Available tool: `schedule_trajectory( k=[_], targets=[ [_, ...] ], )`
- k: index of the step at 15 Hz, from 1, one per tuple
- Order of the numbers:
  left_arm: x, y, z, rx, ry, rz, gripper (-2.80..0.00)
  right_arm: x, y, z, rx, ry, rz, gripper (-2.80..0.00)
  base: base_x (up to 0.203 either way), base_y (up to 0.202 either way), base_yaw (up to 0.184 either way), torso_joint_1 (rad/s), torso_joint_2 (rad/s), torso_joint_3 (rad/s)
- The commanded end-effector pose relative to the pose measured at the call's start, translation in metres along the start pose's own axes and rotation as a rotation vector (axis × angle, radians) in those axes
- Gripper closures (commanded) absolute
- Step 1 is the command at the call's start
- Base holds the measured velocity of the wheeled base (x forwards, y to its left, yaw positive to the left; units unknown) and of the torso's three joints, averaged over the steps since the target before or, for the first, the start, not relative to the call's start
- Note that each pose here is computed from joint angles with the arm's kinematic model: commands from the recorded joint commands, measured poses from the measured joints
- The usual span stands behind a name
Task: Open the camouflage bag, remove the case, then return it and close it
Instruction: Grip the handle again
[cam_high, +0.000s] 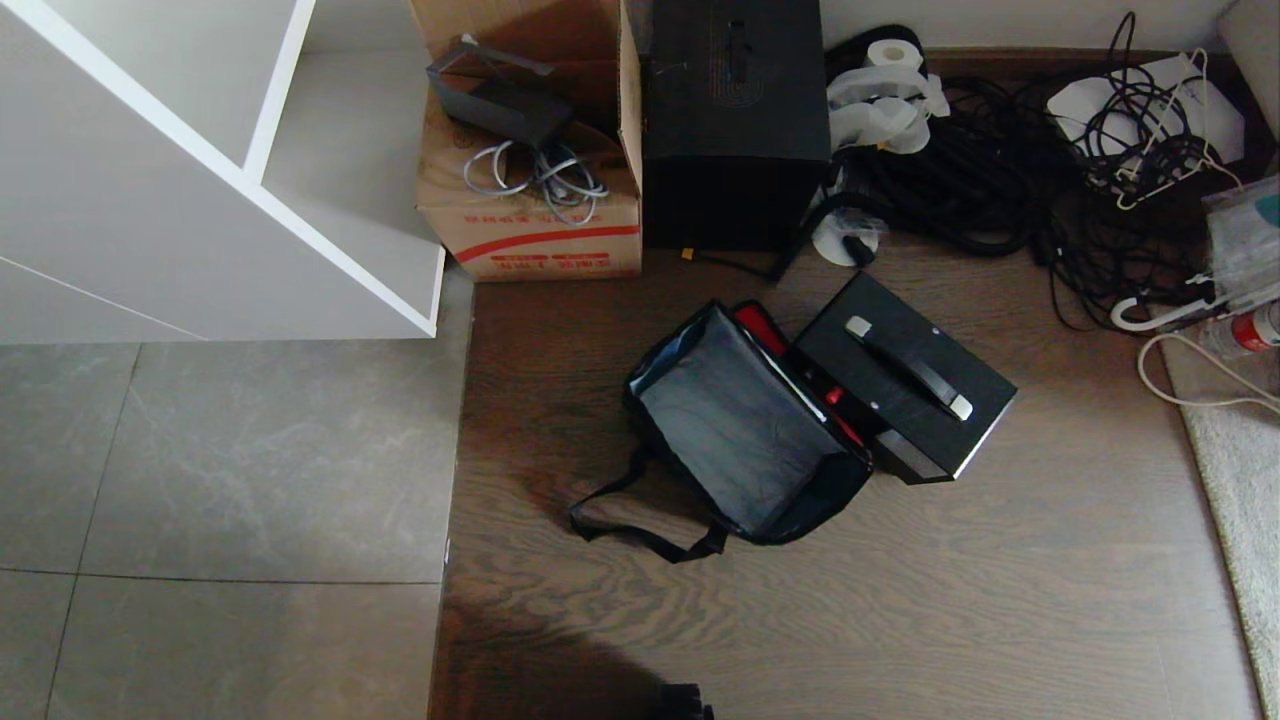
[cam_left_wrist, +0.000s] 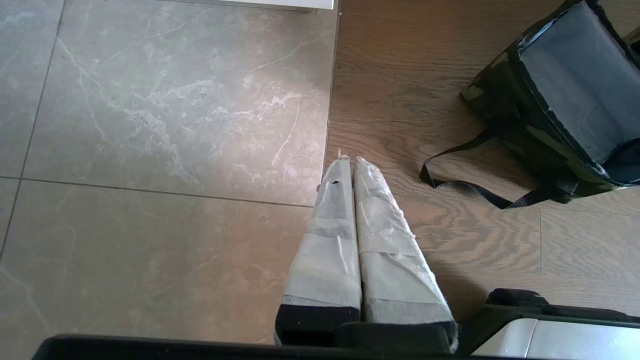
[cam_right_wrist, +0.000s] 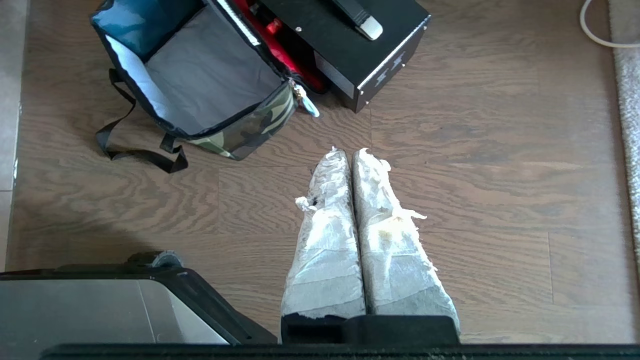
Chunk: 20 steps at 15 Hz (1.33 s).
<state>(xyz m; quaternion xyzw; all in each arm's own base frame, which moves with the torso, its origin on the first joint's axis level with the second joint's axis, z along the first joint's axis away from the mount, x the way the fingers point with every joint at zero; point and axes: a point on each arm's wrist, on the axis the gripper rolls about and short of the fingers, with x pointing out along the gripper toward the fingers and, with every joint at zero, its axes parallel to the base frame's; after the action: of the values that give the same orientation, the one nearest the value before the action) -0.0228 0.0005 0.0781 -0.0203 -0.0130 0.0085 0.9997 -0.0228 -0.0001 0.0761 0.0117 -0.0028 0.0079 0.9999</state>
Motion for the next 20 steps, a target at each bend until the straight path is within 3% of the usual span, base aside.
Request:
schedule_trajectory(
  k=[1,20],
  targets=[
    [0.0005,0.0001,-0.0021,-0.001,0.007,0.001,0.00,0.0001,0.0000,0.0001,0.000,0.001,0.000,0.00,0.000,0.000,0.000,0.000,0.00,0.000],
    [0.0006,0.0001,-0.0025,-0.001,0.009,0.001,0.00,0.0001,-0.0001,-0.0001,0.009,0.003,0.000,0.00,0.000,0.000,0.000,0.000,0.00,0.000]
  ],
)
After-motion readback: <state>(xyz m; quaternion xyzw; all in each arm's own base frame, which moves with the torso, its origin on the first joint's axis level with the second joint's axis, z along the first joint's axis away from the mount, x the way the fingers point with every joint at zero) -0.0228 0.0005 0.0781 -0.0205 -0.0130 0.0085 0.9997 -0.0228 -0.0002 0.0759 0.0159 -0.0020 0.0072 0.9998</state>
